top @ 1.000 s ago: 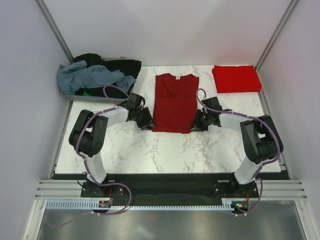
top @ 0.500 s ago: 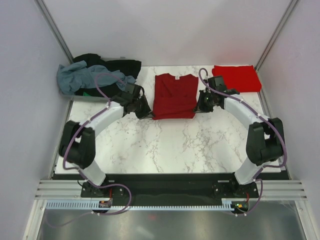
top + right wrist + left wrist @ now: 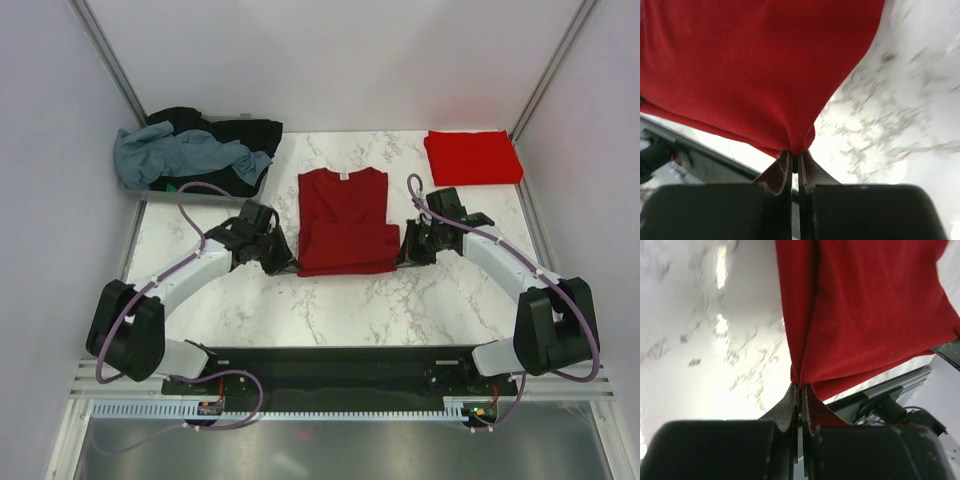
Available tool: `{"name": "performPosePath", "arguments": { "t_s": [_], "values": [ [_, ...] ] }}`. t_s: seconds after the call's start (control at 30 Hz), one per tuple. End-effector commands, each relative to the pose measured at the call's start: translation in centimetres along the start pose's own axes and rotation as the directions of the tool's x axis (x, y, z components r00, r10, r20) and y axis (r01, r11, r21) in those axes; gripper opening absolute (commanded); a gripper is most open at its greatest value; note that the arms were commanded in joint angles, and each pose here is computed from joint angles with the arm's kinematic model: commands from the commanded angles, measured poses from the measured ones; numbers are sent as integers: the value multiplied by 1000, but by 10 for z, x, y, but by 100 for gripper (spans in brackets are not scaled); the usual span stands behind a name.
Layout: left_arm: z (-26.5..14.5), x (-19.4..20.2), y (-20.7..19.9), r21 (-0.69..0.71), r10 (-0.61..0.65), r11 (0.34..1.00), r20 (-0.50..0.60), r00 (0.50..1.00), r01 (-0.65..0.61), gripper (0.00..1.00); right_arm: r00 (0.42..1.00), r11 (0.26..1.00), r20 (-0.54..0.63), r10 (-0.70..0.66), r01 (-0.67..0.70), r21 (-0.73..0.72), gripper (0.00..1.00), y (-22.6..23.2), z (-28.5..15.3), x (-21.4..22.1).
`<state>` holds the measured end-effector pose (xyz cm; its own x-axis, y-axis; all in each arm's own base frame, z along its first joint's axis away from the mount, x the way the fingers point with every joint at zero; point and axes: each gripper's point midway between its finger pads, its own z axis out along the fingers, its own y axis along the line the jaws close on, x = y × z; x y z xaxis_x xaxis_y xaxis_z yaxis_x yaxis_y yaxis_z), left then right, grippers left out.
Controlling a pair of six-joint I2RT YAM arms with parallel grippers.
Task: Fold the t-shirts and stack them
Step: Fold the tshirt
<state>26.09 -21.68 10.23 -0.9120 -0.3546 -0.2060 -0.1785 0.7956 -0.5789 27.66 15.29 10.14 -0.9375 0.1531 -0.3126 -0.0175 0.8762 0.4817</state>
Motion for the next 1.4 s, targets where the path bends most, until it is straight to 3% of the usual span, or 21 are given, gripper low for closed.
{"name": "performPosePath", "arguments": {
  "t_s": [0.0, 0.2, 0.43, 0.67, 0.9, 1.23, 1.37],
  "values": [
    [-14, 22, 11, -17, -58, 998, -3, 998, 58, 2, 1000, 992, 14, 10, -8, -128, 0, 15, -3, 15],
    [-17, 65, 15, -2, -73, 997, -62, 995, 73, 2, 999, 979, -25, 40, -44, -197, 0, 33, -10, 44],
    [-40, 66, -1, 52, -59, 997, -24, 998, 61, 2, 998, 986, -10, 54, -55, -158, 0, 47, -32, 40],
    [-69, -1, -41, 7, 52, 999, 118, 992, -54, 2, 999, 993, 40, 3, 1, -115, 0, 66, -40, -13],
    [-64, -66, -61, 17, 27, 999, 150, 988, -30, 2, 1000, 994, 7, -15, 15, -107, 0, 78, -13, -72],
    [-23, -137, -78, 37, -13, 999, 121, 993, 9, 2, 999, 992, -27, 19, -22, -127, 0, 70, 33, -133],
    [12, -169, -69, 20, -33, 999, 91, 995, 31, 2, 999, 990, -30, 42, -46, -136, 0, 64, 54, -156]
  ]
}}
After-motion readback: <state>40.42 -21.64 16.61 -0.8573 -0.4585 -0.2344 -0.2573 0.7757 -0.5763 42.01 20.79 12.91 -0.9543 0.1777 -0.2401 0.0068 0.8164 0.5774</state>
